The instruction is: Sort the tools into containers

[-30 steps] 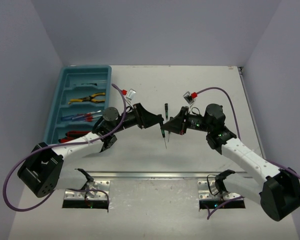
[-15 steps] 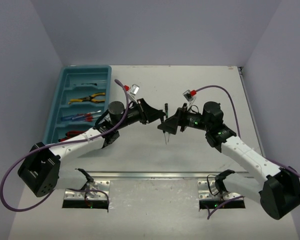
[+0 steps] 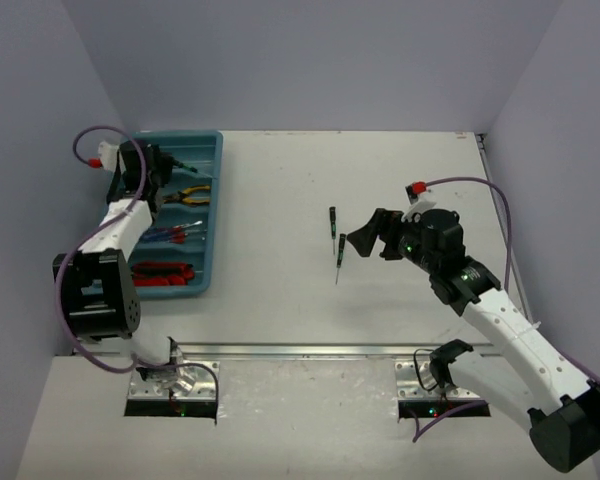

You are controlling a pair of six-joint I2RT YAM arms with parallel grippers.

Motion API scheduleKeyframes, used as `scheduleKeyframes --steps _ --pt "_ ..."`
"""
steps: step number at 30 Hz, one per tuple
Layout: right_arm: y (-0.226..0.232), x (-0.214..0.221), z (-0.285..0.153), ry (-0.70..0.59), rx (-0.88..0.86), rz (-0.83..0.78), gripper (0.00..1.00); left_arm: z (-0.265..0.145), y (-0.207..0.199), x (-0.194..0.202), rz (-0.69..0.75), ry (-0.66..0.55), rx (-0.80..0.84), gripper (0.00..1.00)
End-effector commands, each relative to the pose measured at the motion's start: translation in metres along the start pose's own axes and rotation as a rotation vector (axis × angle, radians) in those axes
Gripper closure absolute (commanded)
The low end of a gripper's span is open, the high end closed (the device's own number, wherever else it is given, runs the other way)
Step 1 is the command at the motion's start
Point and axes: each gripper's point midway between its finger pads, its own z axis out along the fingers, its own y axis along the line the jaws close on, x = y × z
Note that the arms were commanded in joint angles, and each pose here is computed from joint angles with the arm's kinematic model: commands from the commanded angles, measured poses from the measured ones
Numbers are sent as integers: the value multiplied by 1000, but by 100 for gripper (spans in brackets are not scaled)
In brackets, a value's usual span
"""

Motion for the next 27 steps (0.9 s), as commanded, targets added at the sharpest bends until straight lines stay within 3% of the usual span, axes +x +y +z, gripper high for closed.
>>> scheduleKeyframes --steps 1,4,10,12,15,17,21,25,27 --pt "-15 -3 -5 -25 74 -48 1 50 2 -62 -79 -228 -139 100" --pt "-18 1 -7 -21 77 -53 1 87 2 -91 -49 -301 -153 100" --pt "-21 -1 -1 -9 97 -57 1 133 2 -85 -32 -242 -168 94" --pt "-22 0 0 -4 102 -59 1 137 5 -80 -36 -231 -162 79" --pt "-24 2 3 6 110 -61 1 139 -1 -76 -31 -206 -136 42" --pt "-26 4 7 20 120 -52 1 134 -13 -76 -37 -181 -107 28" --pt "-36 19 23 104 173 -15 1 96 -60 -94 -62 -168 2 19" --pt "-58 37 48 239 329 70 1 -18 -136 -115 -52 -117 247 2" --pt "-59 27 66 259 377 92 1 -60 -129 -96 -33 -44 309 0"
